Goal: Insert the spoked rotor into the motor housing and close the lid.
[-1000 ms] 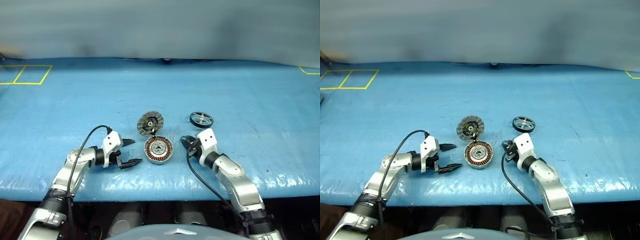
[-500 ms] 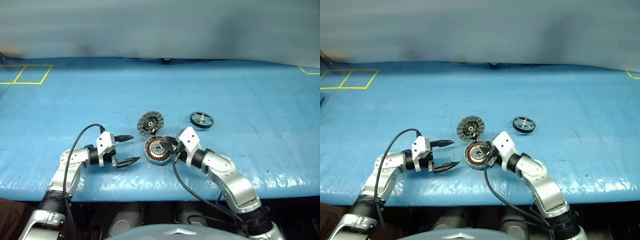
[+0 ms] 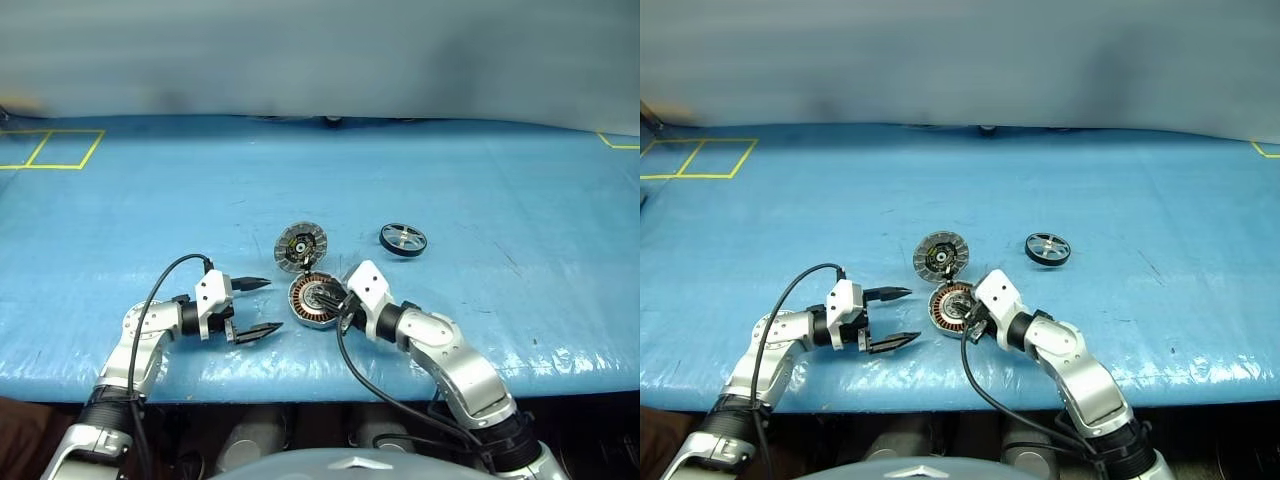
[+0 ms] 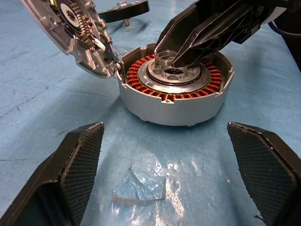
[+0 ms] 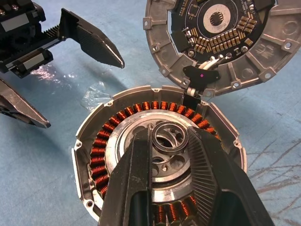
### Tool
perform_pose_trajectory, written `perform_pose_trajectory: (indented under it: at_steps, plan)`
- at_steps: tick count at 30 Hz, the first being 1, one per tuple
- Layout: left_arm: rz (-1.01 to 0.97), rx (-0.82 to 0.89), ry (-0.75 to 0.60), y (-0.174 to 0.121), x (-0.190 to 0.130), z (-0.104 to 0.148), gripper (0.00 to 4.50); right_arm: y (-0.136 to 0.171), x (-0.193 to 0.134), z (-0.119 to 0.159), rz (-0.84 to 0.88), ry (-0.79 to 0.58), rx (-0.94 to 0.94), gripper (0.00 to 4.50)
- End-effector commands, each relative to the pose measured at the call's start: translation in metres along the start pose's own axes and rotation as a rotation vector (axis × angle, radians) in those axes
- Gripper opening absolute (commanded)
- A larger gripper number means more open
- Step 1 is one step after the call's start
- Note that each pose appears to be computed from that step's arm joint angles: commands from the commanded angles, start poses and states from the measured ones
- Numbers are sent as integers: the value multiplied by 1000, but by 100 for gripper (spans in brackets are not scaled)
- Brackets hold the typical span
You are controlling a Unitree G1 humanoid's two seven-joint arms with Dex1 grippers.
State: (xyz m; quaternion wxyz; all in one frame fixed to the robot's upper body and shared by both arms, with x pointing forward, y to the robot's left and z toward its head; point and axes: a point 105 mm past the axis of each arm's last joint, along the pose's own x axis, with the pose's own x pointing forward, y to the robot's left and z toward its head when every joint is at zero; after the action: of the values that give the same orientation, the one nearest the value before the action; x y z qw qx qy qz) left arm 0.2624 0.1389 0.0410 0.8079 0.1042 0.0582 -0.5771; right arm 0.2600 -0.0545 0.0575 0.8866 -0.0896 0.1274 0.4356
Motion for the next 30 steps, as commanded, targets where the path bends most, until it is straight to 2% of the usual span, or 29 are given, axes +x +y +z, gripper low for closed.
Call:
perform_pose_trajectory:
  at_steps: [1,30]
  plan:
    - [-16,19,-21,-1,3,6,448,6,-1,8,26,-29,-9,72]
    - [-1,14,-8,-1,4,-1,448,6,1,4,24,-22,-4,72]
